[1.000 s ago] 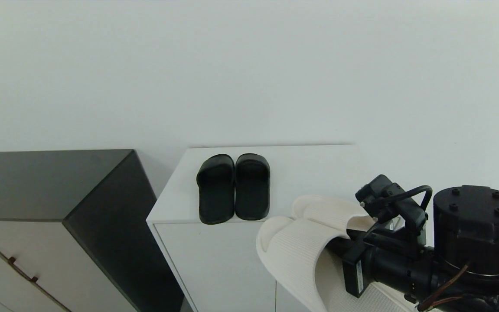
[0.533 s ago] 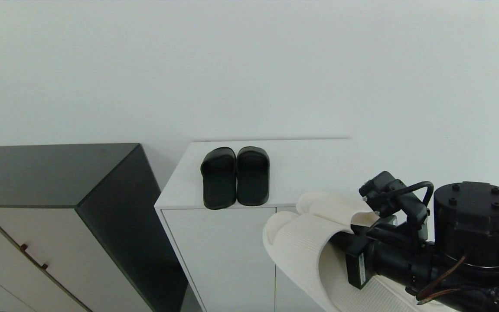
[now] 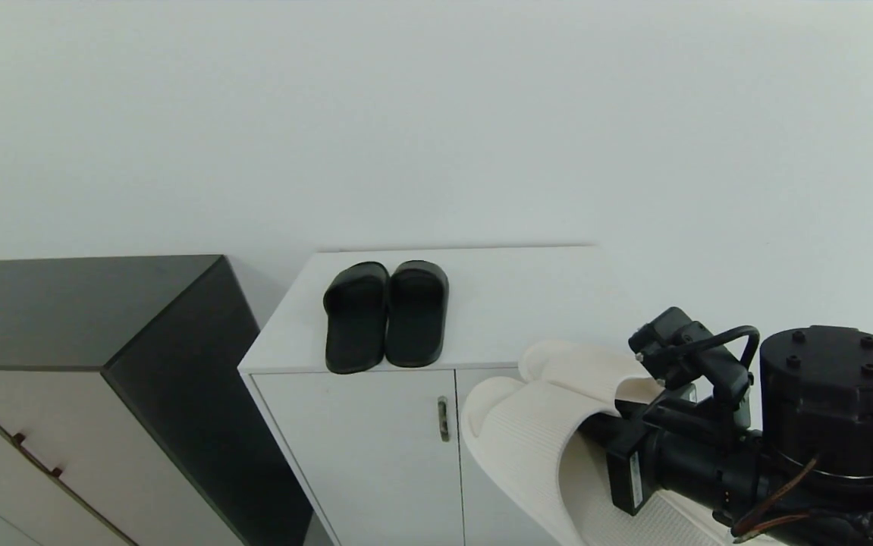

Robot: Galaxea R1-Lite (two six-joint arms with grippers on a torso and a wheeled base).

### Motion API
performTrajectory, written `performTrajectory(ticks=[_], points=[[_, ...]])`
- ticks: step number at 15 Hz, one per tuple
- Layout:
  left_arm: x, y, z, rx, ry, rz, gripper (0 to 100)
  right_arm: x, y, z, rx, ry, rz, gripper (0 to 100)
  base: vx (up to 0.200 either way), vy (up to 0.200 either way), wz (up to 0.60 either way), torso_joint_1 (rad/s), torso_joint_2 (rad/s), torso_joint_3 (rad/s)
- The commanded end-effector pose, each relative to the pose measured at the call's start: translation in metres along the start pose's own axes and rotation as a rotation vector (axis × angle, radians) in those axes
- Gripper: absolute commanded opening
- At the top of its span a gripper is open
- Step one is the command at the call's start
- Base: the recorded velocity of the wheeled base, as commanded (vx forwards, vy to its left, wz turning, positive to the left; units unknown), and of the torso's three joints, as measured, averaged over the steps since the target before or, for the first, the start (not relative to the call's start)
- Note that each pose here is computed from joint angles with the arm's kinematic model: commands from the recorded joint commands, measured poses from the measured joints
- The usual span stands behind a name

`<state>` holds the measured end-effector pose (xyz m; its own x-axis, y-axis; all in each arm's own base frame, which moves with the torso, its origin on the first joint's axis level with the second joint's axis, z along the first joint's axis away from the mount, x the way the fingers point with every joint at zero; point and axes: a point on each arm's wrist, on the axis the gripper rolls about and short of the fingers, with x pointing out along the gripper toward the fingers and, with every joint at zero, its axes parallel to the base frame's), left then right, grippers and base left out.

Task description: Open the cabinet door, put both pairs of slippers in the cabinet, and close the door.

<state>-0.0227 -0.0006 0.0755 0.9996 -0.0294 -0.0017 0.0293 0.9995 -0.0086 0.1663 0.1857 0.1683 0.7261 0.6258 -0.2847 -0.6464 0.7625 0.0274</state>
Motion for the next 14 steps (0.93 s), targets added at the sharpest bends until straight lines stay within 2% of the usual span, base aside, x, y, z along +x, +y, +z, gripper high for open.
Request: performTrajectory(ticks=[1, 11, 14], points=[[0.0000, 0.0000, 0.0000, -0.001, 0.000, -0.001, 0, -0.0001, 0.0004, -0.0006, -0.001, 0.002, 0.002, 0, 0.000, 0.000, 0.00, 0.000, 0.00, 0.000], [0.0000, 0.0001, 0.0002, -0.002, -0.002, 0.003, 0, -0.0001, -0.0001, -0.0071, -0.018, 0.026, 0.001, 0, 0.000, 0.000, 0.00, -0.005, 0.01, 0.006], [0.0000, 0.0001, 0.0002, -0.002, -0.002, 0.003, 0, -0.0015, 0.0009, -0.0072, -0.021, 0.024, 0.005, 0, 0.000, 0.000, 0.00, -0.149, 0.35, 0.194]])
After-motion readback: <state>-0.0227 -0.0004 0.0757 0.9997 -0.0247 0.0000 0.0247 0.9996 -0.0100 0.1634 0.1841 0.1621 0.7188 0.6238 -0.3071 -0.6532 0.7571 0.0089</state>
